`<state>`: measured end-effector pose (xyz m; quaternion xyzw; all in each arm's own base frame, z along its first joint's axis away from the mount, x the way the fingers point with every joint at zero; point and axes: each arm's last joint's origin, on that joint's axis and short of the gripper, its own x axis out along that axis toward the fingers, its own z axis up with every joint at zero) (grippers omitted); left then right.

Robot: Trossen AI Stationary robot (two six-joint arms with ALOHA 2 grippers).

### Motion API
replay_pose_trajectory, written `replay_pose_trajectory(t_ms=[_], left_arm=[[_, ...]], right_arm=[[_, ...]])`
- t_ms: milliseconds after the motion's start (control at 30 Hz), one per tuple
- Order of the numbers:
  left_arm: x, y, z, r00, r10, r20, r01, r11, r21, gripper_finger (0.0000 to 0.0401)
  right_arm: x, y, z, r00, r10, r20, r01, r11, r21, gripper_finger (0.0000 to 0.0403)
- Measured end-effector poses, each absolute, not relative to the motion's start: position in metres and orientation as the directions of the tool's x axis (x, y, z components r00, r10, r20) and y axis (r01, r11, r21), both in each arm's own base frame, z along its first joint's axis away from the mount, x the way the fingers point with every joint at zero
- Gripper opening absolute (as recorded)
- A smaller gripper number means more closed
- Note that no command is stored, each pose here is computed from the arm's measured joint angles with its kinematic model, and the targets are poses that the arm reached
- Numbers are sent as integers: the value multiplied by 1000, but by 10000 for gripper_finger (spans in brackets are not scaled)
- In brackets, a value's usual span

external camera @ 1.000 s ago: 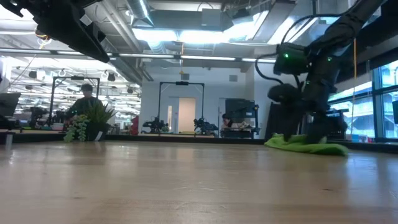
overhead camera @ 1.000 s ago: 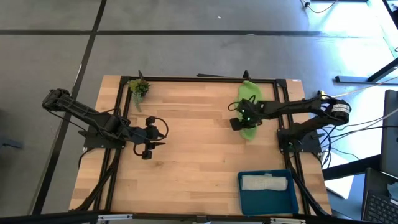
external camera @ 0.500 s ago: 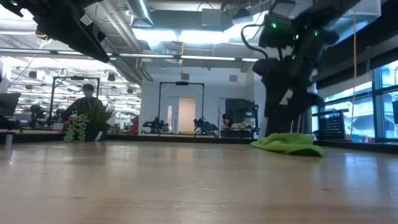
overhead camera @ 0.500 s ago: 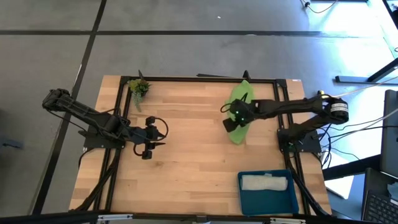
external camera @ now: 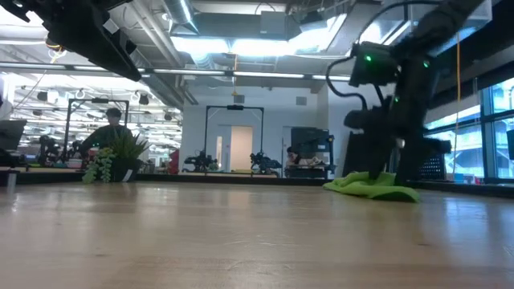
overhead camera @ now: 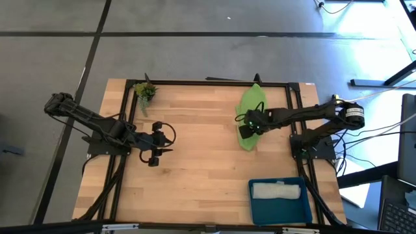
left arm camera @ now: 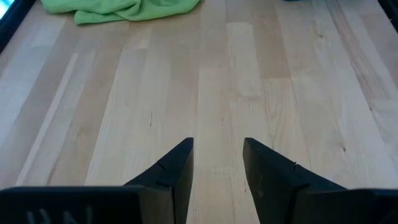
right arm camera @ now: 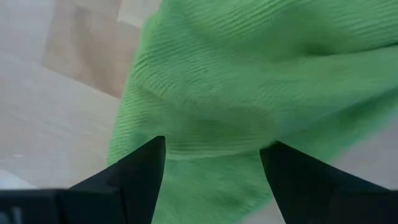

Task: Roll microfiber towels into tight, uniform cylinder then place into a basket
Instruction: Fold the green towel

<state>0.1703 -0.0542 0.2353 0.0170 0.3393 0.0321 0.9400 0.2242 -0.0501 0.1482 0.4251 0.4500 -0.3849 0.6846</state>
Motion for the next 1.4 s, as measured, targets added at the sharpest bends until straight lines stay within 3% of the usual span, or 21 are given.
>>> replay_pose_trajectory(t_ms=[200,800,1067,1400], left_arm=[[170,-54,235,768,72,-637,-49,997,54,130],[170,-54,235,767,72,-637,-49,997,54,130],[170,-54,235,767,72,-637,-49,997,54,130],[181,-58,210,812,49,-581,53,986,157,130]], right_arm=[[223,-42,127,441,-90,-893,848,368,382,264],[271,3,110,577,25,-816,666,564,489,264],[312,24,128,543,66,-837,552,723,416,264],[337,37,204,469,-166,-867,534,836,129,264]])
